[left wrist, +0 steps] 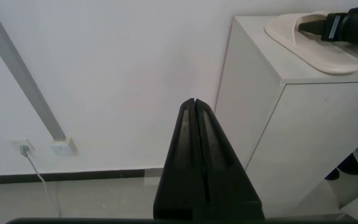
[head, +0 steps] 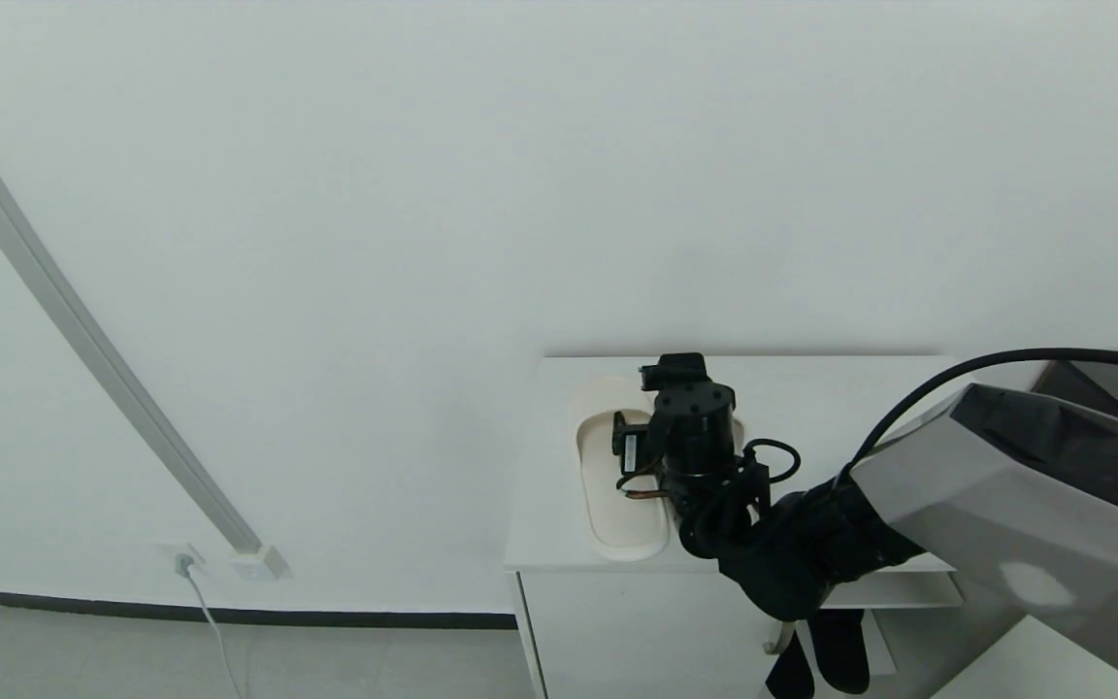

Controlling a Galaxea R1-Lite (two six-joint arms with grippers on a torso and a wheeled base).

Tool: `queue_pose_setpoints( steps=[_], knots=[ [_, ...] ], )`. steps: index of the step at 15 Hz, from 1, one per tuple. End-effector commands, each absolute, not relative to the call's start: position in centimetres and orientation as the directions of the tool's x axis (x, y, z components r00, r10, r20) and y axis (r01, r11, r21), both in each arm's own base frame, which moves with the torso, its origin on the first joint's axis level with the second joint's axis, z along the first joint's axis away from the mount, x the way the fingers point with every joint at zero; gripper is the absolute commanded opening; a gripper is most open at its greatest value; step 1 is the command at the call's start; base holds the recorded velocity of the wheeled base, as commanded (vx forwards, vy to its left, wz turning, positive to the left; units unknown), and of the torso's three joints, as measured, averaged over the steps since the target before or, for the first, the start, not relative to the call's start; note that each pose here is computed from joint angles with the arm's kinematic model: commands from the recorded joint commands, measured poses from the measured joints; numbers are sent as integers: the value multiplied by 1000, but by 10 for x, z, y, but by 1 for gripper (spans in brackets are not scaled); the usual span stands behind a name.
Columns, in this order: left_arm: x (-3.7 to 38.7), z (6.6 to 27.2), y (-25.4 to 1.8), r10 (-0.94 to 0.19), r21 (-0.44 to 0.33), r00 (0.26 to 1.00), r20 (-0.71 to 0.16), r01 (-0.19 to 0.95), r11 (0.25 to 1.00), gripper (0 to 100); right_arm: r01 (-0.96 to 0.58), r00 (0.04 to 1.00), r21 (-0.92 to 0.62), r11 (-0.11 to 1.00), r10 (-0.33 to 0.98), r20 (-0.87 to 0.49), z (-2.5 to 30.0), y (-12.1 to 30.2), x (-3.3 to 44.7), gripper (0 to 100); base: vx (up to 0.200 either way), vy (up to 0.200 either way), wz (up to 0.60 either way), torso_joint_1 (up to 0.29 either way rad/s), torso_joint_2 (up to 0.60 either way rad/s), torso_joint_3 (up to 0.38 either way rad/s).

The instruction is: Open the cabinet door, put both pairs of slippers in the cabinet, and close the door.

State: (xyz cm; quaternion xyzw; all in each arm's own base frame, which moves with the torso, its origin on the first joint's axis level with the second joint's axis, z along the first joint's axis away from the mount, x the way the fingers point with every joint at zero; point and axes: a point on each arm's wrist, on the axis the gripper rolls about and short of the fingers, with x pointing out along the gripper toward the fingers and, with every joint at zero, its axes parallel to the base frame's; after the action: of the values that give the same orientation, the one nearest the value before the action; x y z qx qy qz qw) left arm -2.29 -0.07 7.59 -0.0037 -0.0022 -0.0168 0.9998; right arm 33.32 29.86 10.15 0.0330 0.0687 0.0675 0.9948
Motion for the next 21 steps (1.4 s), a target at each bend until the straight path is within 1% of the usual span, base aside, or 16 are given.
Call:
queue_pose_setpoints(
  steps=[1, 7, 8, 10, 12, 14, 15, 17, 19, 21],
  knots=[
    [-23, 76, -1, -34, -8, 999, 3, 34, 999, 0, -130, 981, 73, 989, 139, -136, 99, 299, 334, 0, 0, 0, 0, 0, 0, 0],
    [-23, 76, -1, -34, -8, 999, 3, 34, 999, 0, -128, 982, 76, 989, 137, -130, 103, 297, 333, 0, 0, 0, 0, 0, 0, 0],
    [-23, 76, -1, -34, -8, 999, 3, 34, 999, 0, -129, 984, 87, 988, 138, -114, 114, 295, 331, 0, 0, 0, 0, 0, 0, 0],
    [-23, 76, -1, -34, -8, 999, 3, 34, 999, 0, -139, 987, 96, 986, 146, -69, 146, 281, 320, 0, 0, 0, 0, 0, 0, 0],
    [-23, 76, -1, -34, -8, 999, 3, 34, 999, 0, -210, 975, 92, 973, 215, -52, 172, 261, 297, 0, 0, 0, 0, 0, 0, 0],
    [-23, 76, -1, -34, -8, 999, 3, 34, 999, 0, -289, 954, 90, 953, 295, -61, 186, 238, 267, 0, 0, 0, 0, 0, 0, 0],
    [-23, 76, -1, -34, -8, 999, 3, 34, 999, 0, -310, 946, 90, 946, 316, -64, 189, 232, 259, 0, 0, 0, 0, 0, 0, 0],
    [-23, 76, -1, -32, -8, 999, 3, 32, 999, 0, -397, 911, 89, 913, 404, -84, 193, 204, 223, 0, 0, 0, 0, 0, 0, 0],
    [-23, 76, -1, -32, -8, 999, 3, 32, 999, 0, -477, 868, 89, 874, 485, -105, 190, 182, 191, 0, 0, 0, 0, 0, 0, 0],
    [-23, 76, -1, -32, -8, 999, 3, 32, 999, 0, -513, 847, 87, 854, 520, -112, 190, 177, 176, 0, 0, 0, 0, 0, 0, 0]
  ],
)
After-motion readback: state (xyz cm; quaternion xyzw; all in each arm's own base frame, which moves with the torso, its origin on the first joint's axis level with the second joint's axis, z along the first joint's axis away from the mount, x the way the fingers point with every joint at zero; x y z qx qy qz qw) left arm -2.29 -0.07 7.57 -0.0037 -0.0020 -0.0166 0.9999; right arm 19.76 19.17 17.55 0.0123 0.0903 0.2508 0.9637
